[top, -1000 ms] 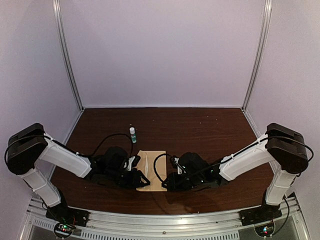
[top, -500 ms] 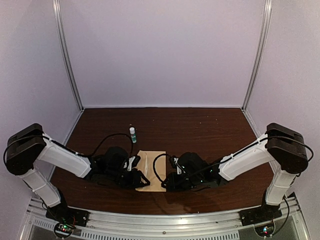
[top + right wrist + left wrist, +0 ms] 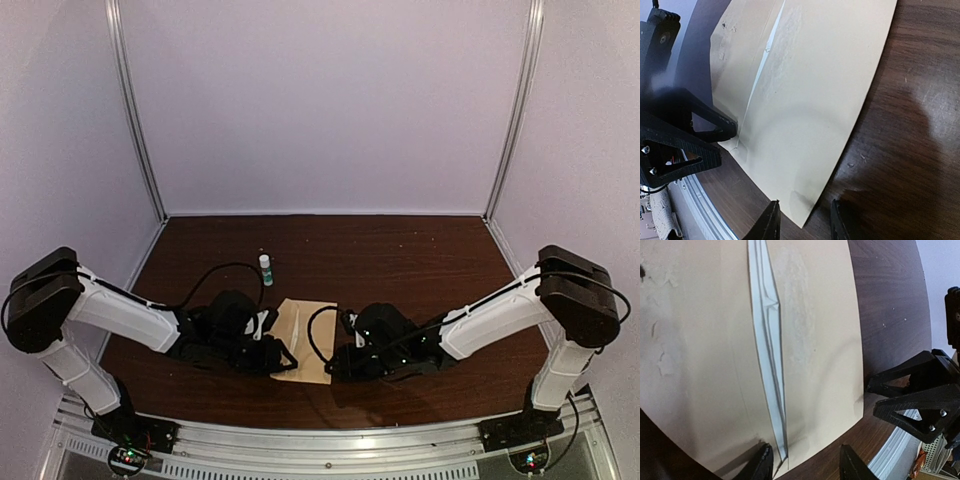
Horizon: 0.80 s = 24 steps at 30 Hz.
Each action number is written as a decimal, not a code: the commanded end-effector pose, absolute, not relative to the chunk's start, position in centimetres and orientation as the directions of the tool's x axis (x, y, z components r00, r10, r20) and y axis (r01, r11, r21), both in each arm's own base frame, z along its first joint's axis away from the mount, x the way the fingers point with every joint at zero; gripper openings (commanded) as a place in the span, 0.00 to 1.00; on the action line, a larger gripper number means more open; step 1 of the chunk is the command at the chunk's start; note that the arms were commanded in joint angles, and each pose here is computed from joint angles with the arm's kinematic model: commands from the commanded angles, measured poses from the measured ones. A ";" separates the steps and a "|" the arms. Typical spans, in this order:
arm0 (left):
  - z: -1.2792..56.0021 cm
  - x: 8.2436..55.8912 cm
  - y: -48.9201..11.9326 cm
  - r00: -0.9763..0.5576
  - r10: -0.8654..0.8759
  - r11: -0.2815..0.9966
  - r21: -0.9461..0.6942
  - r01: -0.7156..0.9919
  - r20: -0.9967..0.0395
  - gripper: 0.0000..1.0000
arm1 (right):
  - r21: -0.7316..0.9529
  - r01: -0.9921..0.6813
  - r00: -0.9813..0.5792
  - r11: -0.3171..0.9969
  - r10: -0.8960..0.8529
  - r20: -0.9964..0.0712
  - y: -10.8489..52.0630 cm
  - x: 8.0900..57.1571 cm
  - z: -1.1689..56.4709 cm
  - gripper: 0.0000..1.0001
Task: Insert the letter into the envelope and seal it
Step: Place the letter in the envelope.
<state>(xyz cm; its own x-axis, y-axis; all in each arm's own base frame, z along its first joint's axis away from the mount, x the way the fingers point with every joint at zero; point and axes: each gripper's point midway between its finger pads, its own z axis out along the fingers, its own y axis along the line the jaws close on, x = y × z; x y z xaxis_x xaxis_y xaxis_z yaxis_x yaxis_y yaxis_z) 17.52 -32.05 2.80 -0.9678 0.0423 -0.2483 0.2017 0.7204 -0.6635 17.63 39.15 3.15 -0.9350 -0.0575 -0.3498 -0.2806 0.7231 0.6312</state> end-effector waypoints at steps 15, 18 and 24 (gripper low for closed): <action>1.8 17.5 -33.3 -0.968 0.080 0.692 -0.686 0.225 -0.237 0.45 | 0.630 -0.295 -0.938 0.718 -0.090 -0.336 40.5 17.6 2.1 0.33; 1.6 17.3 -33.4 -0.969 0.082 0.688 -0.690 0.223 -0.232 0.45 | 0.630 -0.295 -0.937 0.718 -0.089 -0.337 40.6 17.6 2.2 0.33; 2.7 17.9 -33.1 -0.960 0.055 0.686 -0.689 0.235 -0.273 0.45 | 0.632 -0.310 -0.926 0.711 -0.077 -0.368 40.5 18.0 3.3 0.32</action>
<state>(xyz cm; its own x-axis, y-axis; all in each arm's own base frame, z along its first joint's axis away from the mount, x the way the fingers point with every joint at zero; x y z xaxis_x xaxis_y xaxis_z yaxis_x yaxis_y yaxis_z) 17.90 -33.53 2.88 -0.9660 0.0558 -0.2525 0.2227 0.6760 -0.7025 18.11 40.10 3.04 -0.9335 -0.0592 -0.3536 -0.2853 0.7202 0.6324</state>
